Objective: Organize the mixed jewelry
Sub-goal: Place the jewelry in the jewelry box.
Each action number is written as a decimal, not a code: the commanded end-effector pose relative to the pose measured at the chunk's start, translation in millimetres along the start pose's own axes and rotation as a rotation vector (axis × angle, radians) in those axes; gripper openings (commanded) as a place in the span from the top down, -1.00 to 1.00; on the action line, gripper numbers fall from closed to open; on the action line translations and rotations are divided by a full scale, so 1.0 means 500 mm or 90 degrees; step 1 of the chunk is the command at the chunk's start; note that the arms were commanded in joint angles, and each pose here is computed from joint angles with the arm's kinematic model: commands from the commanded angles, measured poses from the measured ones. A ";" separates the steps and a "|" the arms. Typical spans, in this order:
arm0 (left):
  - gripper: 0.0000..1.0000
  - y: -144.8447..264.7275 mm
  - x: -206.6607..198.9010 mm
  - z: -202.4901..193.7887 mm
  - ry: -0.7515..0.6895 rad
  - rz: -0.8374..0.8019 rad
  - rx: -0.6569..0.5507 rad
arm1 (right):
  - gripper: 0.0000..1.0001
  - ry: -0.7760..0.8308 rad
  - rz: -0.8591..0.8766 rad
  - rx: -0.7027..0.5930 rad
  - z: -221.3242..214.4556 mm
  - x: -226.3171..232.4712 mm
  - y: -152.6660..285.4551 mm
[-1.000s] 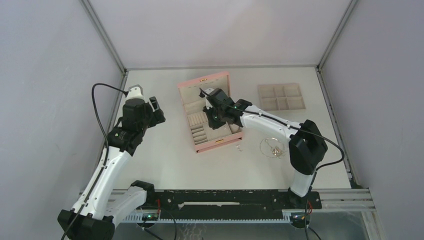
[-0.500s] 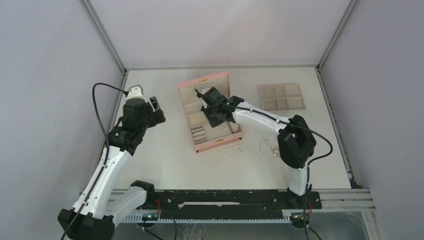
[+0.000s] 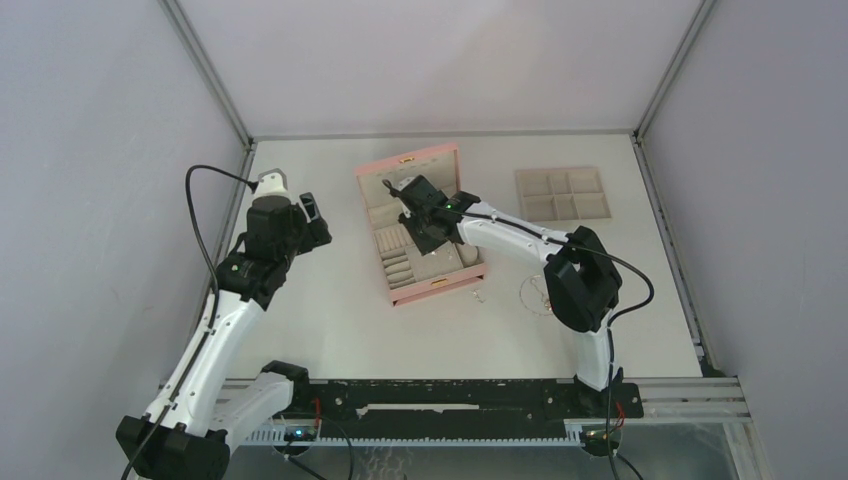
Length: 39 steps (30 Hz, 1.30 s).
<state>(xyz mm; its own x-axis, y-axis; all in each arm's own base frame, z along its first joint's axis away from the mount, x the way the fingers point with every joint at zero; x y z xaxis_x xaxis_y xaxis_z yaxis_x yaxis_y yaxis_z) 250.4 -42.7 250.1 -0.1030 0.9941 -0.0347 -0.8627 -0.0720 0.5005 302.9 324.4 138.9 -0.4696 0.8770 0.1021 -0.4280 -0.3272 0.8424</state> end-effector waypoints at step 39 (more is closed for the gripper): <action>-0.57 0.023 -0.004 0.044 0.022 -0.018 -0.053 | 0.42 -0.085 0.015 -0.042 0.031 -0.025 0.057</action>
<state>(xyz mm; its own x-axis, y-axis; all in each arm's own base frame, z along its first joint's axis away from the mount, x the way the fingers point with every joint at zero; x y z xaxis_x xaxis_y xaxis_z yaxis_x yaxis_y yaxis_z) 249.8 -42.8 251.2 -0.1012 0.9941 -0.0379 -0.8649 -0.0691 0.4972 311.6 308.1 137.1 -0.4010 0.9092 0.1121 -0.4371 -0.2974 0.8488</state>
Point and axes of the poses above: each gripper's point midway between its finger pads, its own y axis back along the fingers, its own x axis along the line the jaws close on, z = x × y, the point moved 5 cm from there along y, back along the fingers, and after that the axes turned 11 degrees about -y, right-handed, at the moved point
